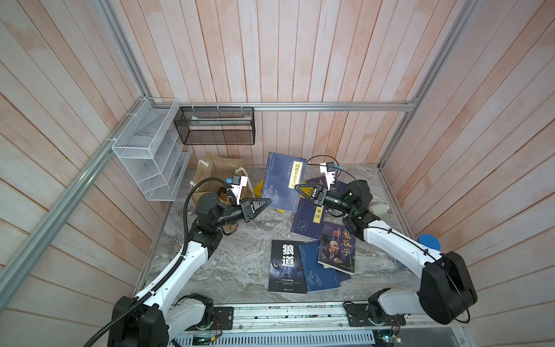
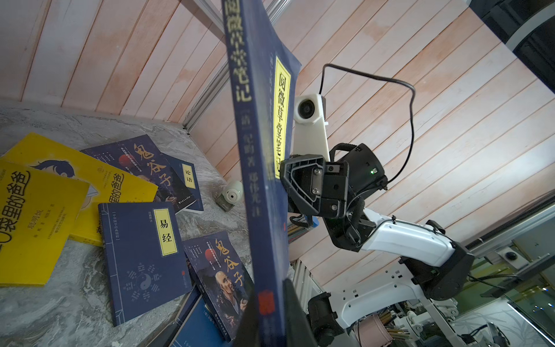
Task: Put the books into the canvas bag
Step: Pick up the book from the center of the board.
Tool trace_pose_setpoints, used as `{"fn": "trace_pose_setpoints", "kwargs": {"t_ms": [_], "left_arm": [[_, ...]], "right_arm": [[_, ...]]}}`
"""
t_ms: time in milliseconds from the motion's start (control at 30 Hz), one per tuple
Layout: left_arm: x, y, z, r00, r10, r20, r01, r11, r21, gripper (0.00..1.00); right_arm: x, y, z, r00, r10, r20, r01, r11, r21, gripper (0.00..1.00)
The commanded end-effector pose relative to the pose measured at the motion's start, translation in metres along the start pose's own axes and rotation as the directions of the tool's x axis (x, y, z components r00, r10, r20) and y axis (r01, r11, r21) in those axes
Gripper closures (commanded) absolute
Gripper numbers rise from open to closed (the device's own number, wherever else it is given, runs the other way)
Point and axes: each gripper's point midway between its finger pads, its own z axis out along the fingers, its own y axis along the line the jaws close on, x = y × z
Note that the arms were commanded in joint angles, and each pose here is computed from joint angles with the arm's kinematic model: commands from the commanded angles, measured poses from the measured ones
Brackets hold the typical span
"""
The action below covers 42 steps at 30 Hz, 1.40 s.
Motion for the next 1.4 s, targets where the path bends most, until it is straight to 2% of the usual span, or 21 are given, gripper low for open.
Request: {"fn": "trace_pose_setpoints", "kwargs": {"t_ms": [0, 233, 567, 767, 933, 967, 1033, 1067, 1133, 1200, 1267, 1367], "left_arm": [[-0.015, -0.014, -0.002, 0.999, 0.043, 0.006, -0.043, 0.998, 0.034, 0.79], [-0.028, -0.009, 0.007, 0.999, 0.047, 0.001, -0.047, 0.997, 0.06, 0.62], [-0.044, 0.004, 0.0, 0.999, 0.032, 0.018, -0.033, 0.995, 0.09, 0.6], [-0.048, 0.007, -0.006, 0.999, 0.037, 0.017, -0.038, 0.995, 0.09, 0.67], [-0.049, 0.01, -0.009, 0.999, 0.033, 0.019, -0.034, 0.995, 0.09, 0.95], [-0.051, 0.01, -0.01, 0.999, 0.038, 0.026, -0.04, 0.996, 0.086, 0.99], [-0.056, 0.01, -0.015, 0.997, 0.063, 0.039, -0.065, 0.995, 0.069, 1.0], [-0.059, 0.011, -0.019, 0.996, 0.075, 0.044, -0.078, 0.996, 0.052, 1.0], [-0.071, 0.019, -0.029, 0.993, 0.105, 0.059, -0.104, 0.994, -0.022, 1.0], [-0.088, 0.027, -0.041, 0.987, 0.144, 0.076, -0.135, 0.984, -0.117, 1.0], [-0.11, 0.034, -0.055, 0.976, 0.195, 0.094, -0.17, 0.958, -0.23, 1.0], [-0.145, 0.043, -0.078, 0.953, 0.28, 0.114, -0.215, 0.893, -0.396, 1.0]], "right_arm": [[-0.007, 0.012, 0.005, 0.996, -0.084, -0.01, 0.084, 0.996, 0.002, 1.0], [0.011, 0.014, 0.018, 0.991, -0.098, -0.089, 0.099, 0.995, 0.009, 1.0], [0.017, 0.006, 0.029, 0.986, -0.084, -0.142, 0.09, 0.995, 0.035, 1.0], [0.023, 0.003, 0.036, 0.984, -0.077, -0.159, 0.083, 0.996, 0.035, 1.0], [0.025, -0.003, 0.04, 0.984, -0.065, -0.168, 0.075, 0.996, 0.054, 1.0], [0.024, -0.006, 0.041, 0.984, -0.062, -0.167, 0.074, 0.995, 0.066, 1.0], [0.023, -0.01, 0.044, 0.983, -0.058, -0.171, 0.074, 0.993, 0.09, 1.0], [0.022, -0.012, 0.047, 0.983, -0.056, -0.175, 0.075, 0.992, 0.101, 0.95], [0.023, -0.016, 0.056, 0.979, -0.059, -0.195, 0.085, 0.988, 0.127, 0.76], [0.024, -0.022, 0.065, 0.975, -0.069, -0.212, 0.104, 0.981, 0.162, 0.65], [0.021, -0.03, 0.073, 0.975, -0.062, -0.215, 0.107, 0.973, 0.206, 0.59], [0.016, -0.039, 0.088, 0.98, -0.039, -0.197, 0.09, 0.962, 0.259, 0.57]]}}
